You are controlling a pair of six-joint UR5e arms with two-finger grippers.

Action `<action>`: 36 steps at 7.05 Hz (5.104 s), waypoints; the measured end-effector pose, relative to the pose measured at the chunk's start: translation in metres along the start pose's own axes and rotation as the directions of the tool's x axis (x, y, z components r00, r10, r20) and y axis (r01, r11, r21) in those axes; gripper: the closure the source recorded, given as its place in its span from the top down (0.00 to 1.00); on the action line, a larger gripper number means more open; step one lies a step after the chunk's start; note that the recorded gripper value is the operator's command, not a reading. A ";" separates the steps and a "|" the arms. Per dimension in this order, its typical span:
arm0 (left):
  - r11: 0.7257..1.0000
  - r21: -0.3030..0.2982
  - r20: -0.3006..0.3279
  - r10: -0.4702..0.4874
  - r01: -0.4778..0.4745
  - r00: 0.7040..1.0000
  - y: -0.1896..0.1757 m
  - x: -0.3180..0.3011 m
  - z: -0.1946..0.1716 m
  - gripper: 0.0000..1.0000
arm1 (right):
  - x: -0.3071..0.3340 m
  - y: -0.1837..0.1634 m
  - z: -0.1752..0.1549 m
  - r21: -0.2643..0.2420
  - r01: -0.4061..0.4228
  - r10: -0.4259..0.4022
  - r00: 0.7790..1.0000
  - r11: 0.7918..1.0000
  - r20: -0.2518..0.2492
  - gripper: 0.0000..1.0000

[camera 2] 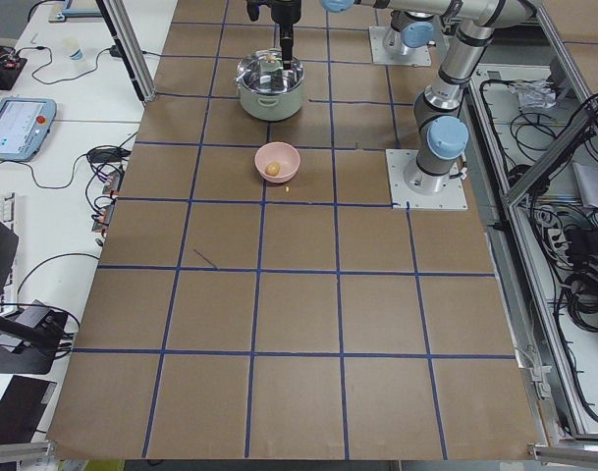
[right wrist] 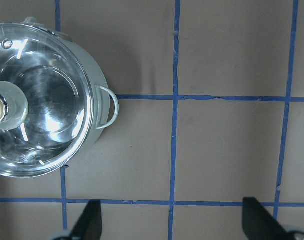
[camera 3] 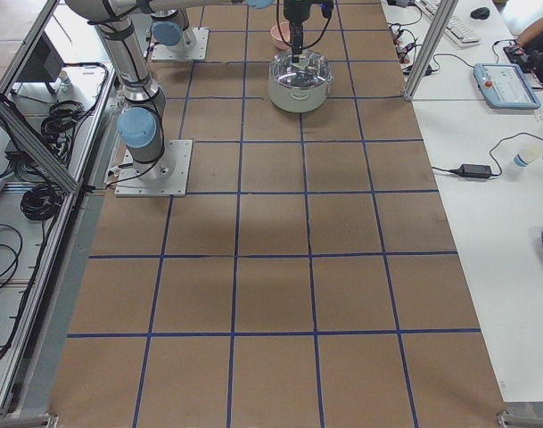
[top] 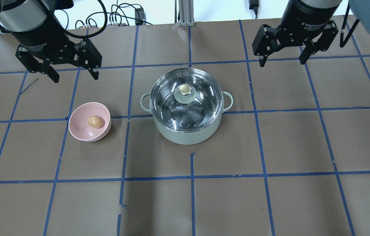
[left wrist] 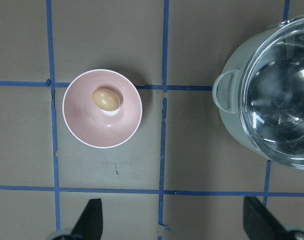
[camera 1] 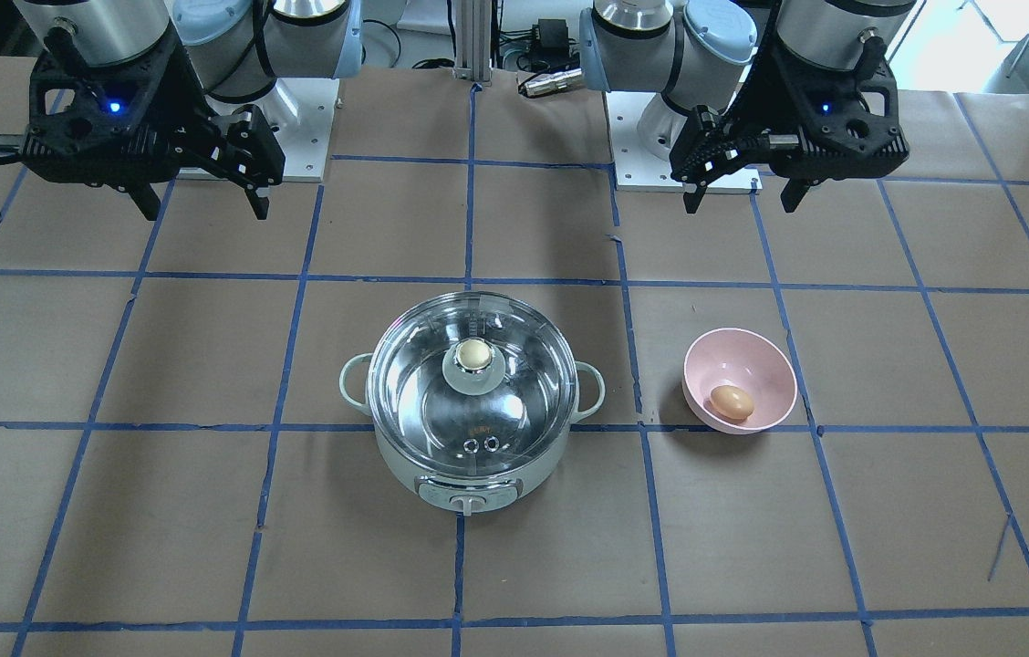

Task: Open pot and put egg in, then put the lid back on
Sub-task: 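Lower the right gripper onto the lid knob while the left gripper nears the bowl, then grasp the lid knob with the right gripper while the left gripper descends over the egg, then lift the glass lid off the pot and move it farther from the robot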

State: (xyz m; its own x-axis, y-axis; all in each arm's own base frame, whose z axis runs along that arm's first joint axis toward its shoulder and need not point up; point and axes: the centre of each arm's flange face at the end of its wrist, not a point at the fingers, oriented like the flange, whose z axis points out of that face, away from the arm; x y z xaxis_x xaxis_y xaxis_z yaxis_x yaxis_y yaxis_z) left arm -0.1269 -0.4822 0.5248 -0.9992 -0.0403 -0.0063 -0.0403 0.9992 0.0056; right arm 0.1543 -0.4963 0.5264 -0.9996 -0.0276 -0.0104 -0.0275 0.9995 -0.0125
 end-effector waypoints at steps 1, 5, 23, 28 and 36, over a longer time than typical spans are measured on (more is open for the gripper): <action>1.000 -0.002 -0.001 -0.001 0.001 1.000 0.000 0.000 0.001 1.00 | 0.000 0.000 0.001 -0.001 0.001 -0.001 1.000 1.000 -0.001 1.00; 1.000 -0.021 -0.001 -0.019 0.019 1.000 -0.003 -0.007 0.010 1.00 | -0.003 -0.002 0.012 -0.022 0.003 -0.002 1.000 1.000 0.007 1.00; 0.764 0.022 -0.023 -0.644 0.644 0.765 -0.044 -0.105 0.202 0.96 | -0.222 -0.051 0.183 0.008 0.033 -0.034 0.999 0.999 0.010 0.48; 0.534 0.020 -0.036 -0.845 0.845 0.534 -0.039 -0.099 0.251 0.96 | -0.221 -0.051 0.183 0.030 0.056 -0.057 0.998 0.998 0.007 0.07; 0.451 0.004 -0.025 -0.892 0.893 0.451 -0.026 -0.105 0.281 0.96 | -0.057 -0.031 0.007 0.007 -0.063 0.063 0.998 0.998 0.024 0.05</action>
State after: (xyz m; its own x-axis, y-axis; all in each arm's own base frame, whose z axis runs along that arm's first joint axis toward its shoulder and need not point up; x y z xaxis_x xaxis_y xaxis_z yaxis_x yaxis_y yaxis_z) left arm -0.0187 -0.5025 0.2443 -0.4145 -0.9099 0.0172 -0.9101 0.4144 -0.0075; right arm 0.2123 -0.5254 0.5201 -0.9988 0.0349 -0.0350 0.0356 0.9992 -0.0189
